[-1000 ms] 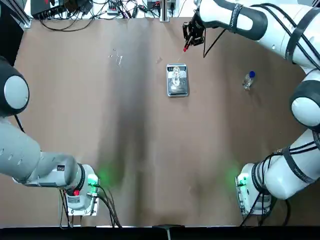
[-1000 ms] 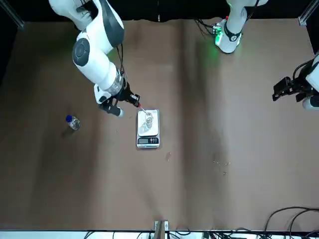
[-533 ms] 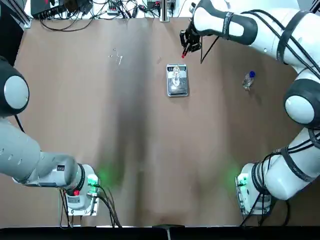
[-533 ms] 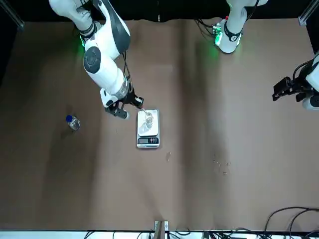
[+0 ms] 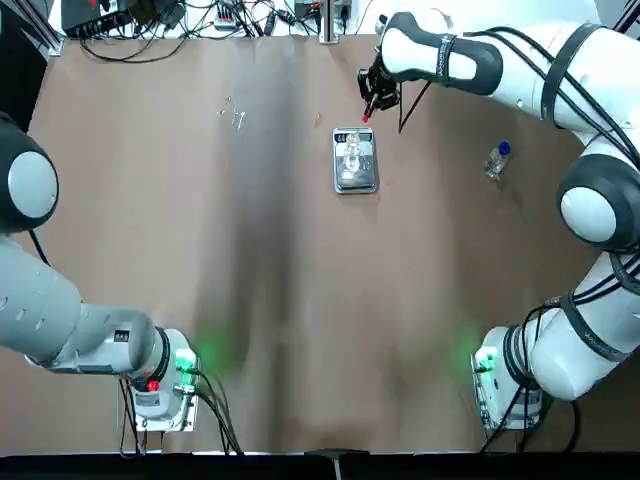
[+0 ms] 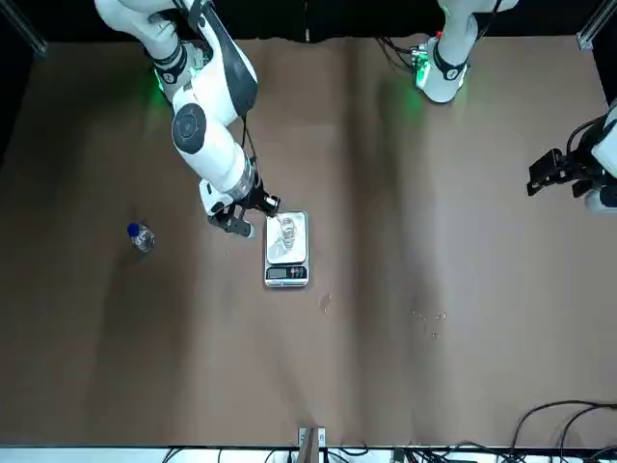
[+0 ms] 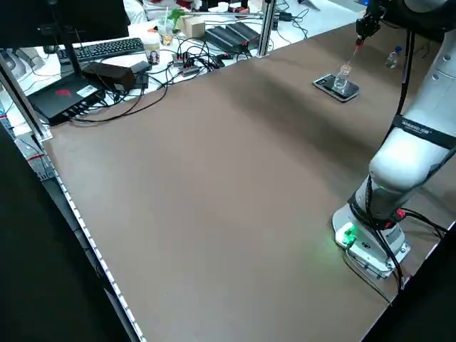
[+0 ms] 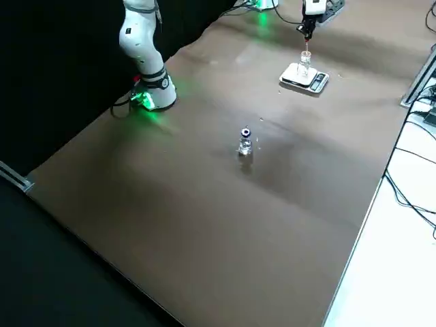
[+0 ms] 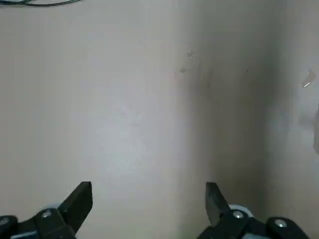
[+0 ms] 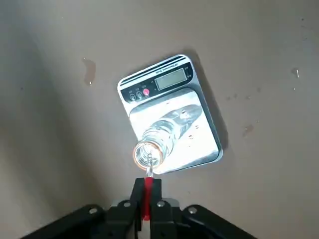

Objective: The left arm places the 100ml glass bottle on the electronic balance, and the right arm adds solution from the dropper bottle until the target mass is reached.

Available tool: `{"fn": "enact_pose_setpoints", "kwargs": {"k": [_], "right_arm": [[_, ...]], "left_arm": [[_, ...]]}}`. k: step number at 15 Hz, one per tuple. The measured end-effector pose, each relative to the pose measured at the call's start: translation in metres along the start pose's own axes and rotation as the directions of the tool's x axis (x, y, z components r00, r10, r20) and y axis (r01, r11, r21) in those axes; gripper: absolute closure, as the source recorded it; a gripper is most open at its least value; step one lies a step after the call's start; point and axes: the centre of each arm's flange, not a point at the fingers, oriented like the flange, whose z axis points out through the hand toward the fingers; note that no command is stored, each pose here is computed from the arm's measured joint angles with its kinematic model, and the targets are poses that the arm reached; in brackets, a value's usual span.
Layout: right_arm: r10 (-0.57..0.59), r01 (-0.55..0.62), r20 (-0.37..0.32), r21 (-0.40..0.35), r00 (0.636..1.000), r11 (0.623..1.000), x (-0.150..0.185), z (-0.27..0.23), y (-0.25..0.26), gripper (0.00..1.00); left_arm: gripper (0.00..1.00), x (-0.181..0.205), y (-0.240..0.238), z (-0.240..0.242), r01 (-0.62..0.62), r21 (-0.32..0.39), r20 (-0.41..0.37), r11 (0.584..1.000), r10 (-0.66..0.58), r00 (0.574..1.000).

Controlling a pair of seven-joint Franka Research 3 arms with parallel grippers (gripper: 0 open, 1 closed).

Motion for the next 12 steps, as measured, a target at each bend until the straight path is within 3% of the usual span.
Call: {"fn": "enact_pose_setpoints", "kwargs": {"k": [12], "right_arm": [[0.005,-0.005,-0.007,0.002,1.0,1.0,-0.002,0.008,-0.014,0.96]], "left_arm": [[0.0,0.0,-0.001,0.0,0.001,0.0,0.0,1.0,-0.001,1.0]]}}
